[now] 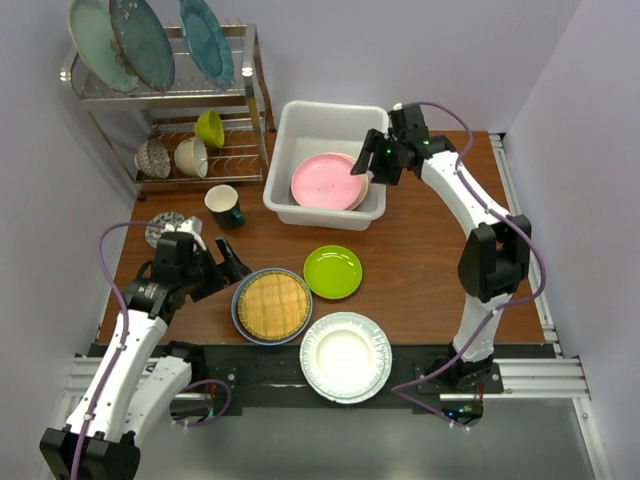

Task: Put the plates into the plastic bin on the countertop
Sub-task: Place the plate in the plastic bin, then pick up the plate at the center of the board.

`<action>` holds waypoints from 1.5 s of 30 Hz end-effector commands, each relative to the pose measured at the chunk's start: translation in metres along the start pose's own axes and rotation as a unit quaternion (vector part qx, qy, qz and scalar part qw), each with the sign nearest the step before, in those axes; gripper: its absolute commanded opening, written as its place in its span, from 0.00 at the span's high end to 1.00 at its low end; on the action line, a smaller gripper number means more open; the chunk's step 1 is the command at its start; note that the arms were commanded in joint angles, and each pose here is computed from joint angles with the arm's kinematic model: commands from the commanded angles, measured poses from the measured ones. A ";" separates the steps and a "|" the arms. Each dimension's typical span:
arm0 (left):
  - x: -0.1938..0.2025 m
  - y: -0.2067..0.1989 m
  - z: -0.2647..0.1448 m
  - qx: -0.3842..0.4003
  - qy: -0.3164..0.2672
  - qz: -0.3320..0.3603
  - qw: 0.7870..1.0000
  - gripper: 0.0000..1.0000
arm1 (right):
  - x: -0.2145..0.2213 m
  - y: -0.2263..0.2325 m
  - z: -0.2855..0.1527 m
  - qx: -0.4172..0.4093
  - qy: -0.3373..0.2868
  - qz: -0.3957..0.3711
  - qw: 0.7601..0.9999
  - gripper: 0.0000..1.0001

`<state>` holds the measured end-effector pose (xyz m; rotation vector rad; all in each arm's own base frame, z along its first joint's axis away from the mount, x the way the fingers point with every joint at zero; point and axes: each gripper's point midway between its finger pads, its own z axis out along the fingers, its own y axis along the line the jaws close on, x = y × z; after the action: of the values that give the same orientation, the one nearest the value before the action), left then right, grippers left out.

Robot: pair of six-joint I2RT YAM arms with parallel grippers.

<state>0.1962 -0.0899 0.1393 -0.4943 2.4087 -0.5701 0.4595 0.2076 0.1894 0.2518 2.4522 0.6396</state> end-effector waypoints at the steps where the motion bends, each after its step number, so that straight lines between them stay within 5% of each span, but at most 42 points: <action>1: -0.001 -0.004 0.002 0.015 -0.003 -0.003 1.000 0.01 | -0.008 0.038 -0.039 -0.079 -0.031 -0.037 0.996 0.35; 15: 0.018 0.002 0.019 0.026 0.027 -0.018 0.999 0.06 | 0.095 0.102 -0.080 -0.147 0.036 -0.129 0.980 0.35; 33: 0.046 0.013 0.037 0.032 0.069 -0.026 0.997 0.18 | 0.229 0.095 -0.051 -0.194 0.181 -0.149 0.953 0.41; 45: 0.058 0.026 0.044 0.016 0.082 -0.036 0.996 0.20 | 0.249 0.088 -0.043 -0.179 0.221 -0.163 0.945 0.41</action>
<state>0.1719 -0.1068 0.0665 -0.5233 2.5584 -0.6838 0.2358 0.3424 0.1329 -0.4485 2.6587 1.0303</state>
